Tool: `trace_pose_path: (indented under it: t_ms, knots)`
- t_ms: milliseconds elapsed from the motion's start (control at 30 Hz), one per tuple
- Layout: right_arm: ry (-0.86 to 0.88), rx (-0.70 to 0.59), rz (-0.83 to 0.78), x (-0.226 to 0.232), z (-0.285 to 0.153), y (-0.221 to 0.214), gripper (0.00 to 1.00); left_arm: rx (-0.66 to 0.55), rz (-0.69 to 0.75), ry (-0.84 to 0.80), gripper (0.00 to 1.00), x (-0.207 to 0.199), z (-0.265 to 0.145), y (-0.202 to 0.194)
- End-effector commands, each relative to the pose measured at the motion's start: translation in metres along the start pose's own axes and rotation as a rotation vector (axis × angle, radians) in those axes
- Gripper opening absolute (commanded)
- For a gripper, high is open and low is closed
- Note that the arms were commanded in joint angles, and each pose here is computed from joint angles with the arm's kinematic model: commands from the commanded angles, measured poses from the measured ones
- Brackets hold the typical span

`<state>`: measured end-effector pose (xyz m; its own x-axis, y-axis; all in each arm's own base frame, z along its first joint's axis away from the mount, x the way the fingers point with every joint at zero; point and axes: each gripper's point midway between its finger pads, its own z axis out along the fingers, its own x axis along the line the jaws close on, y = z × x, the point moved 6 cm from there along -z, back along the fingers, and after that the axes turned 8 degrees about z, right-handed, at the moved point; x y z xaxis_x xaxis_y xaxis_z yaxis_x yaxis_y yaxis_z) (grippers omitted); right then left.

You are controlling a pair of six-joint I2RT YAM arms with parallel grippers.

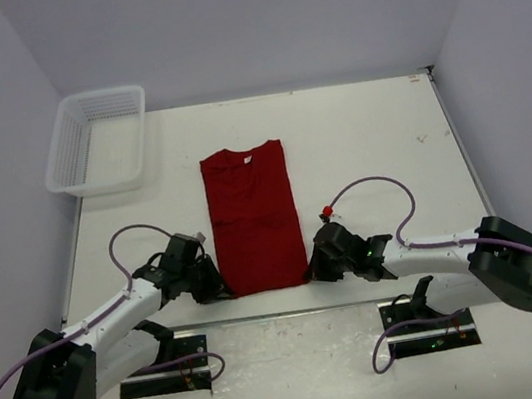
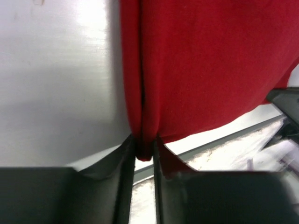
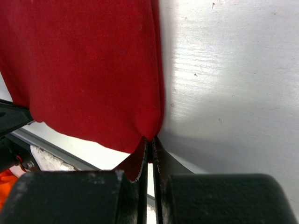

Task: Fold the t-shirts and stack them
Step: Grab one side of the 2/3 rectangular tshirt with both arms

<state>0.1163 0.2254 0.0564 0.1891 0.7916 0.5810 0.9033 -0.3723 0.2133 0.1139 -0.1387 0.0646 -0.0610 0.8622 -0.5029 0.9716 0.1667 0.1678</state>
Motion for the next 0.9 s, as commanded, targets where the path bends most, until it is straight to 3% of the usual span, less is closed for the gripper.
trace_pose_path:
  t_ms: [0, 33, 333, 867]
  knots:
    - [-0.210, 0.012, -0.026, -0.049, 0.001, -0.009, 0.00, 0.058, -0.025, 0.063, 0.09, 0.015, 0.003, -0.015]
    - [-0.213, 0.013, -0.026, -0.049, 0.001, -0.010, 0.00, 0.057, -0.029, 0.085, 0.00, 0.017, 0.002, -0.015]
    - [-0.241, 0.027, -0.037, -0.052, 0.007, -0.011, 0.00, 0.010, -0.035, 0.121, 0.00, 0.014, -0.005, -0.006]
    - [-0.347, -0.078, 0.049, -0.068, -0.009, -0.003, 0.00, -0.015, -0.044, 0.142, 0.00, 0.015, -0.012, -0.006]
